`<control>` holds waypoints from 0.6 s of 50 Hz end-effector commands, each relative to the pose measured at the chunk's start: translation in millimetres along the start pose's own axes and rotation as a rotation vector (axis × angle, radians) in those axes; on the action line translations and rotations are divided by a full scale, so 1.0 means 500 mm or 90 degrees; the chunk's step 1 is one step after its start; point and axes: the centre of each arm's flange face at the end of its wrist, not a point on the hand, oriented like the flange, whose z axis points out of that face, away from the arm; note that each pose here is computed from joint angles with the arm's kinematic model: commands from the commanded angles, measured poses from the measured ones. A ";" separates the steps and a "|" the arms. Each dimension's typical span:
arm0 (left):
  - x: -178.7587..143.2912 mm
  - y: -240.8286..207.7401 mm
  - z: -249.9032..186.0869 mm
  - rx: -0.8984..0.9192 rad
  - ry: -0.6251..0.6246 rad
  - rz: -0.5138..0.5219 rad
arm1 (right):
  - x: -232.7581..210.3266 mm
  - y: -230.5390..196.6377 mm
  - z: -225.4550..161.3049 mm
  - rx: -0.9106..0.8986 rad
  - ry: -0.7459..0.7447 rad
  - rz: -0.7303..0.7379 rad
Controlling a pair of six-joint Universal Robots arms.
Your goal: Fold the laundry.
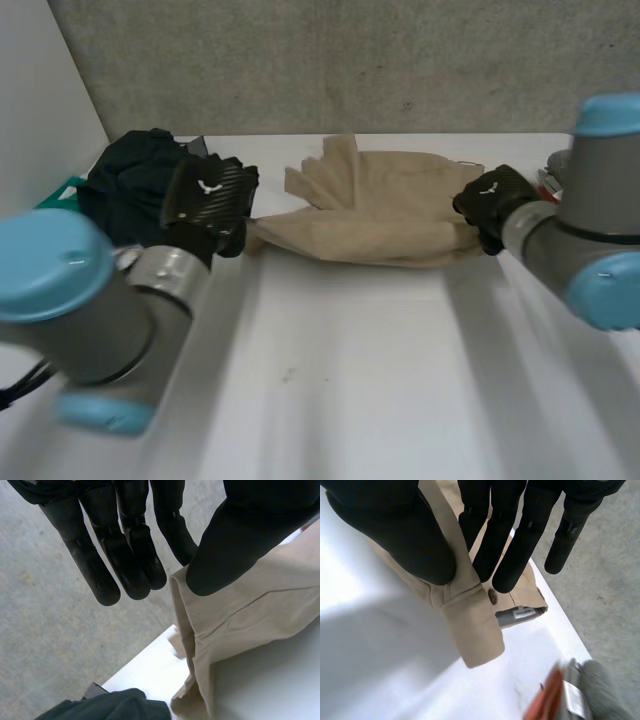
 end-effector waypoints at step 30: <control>0.087 0.045 0.108 -0.045 0.059 0.003 | 0.006 0.089 -0.058 -0.077 0.002 -0.030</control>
